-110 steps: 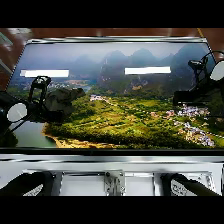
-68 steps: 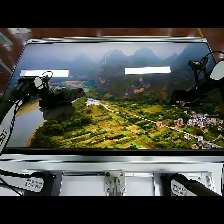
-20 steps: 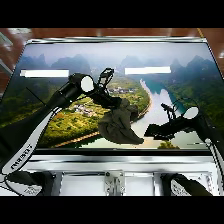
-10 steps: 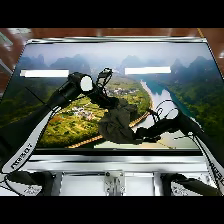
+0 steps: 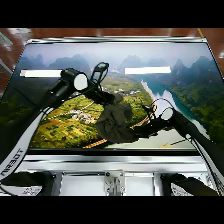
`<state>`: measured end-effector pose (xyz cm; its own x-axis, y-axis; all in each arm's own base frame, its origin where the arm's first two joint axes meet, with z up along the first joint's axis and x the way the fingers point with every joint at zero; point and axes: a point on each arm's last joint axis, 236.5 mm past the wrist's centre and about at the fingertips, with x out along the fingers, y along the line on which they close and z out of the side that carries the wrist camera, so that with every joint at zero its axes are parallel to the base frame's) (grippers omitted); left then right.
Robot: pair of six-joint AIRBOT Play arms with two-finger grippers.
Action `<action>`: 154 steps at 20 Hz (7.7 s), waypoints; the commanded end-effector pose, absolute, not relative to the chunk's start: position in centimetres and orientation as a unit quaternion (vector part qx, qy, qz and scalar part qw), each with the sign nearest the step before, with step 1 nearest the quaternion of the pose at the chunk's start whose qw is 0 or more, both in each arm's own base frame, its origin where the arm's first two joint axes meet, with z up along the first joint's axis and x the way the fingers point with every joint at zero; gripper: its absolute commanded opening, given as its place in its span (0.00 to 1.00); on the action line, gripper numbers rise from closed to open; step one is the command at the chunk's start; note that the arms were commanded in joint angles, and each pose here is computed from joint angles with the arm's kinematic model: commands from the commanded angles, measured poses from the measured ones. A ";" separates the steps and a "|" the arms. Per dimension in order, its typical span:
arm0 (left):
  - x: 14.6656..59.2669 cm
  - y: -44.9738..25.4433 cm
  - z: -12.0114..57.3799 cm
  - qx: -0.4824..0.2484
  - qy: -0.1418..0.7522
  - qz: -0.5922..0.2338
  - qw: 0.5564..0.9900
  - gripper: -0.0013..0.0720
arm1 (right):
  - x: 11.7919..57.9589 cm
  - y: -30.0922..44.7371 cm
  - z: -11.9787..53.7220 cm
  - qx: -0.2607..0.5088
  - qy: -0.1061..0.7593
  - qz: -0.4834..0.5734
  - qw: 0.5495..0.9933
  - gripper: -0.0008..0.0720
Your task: Fold the shirts.
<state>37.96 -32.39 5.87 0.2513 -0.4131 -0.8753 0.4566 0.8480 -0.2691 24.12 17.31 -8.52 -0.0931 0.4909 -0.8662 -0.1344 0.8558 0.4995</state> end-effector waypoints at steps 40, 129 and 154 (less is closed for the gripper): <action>47.9 -10.3 6.2 -0.234 0.339 -0.036 0.910 0.07 | 48.2 6.8 -2.9 0.122 0.439 -0.038 0.889 0.10; 33.1 -2.9 36.5 -0.039 0.161 -0.069 0.984 0.07 | 42.1 6.2 31.1 0.135 0.162 0.239 0.948 0.10; 34.4 -2.3 14.8 -0.093 0.448 -0.034 0.888 0.07 | 42.5 -1.3 15.6 0.150 0.405 0.058 0.900 0.10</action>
<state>31.23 -2.87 23.44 0.7098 -0.1516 -0.6879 0.0616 0.9862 -0.1537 38.72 -0.62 25.78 0.8130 0.1877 -0.5511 -0.0637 0.9696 0.2362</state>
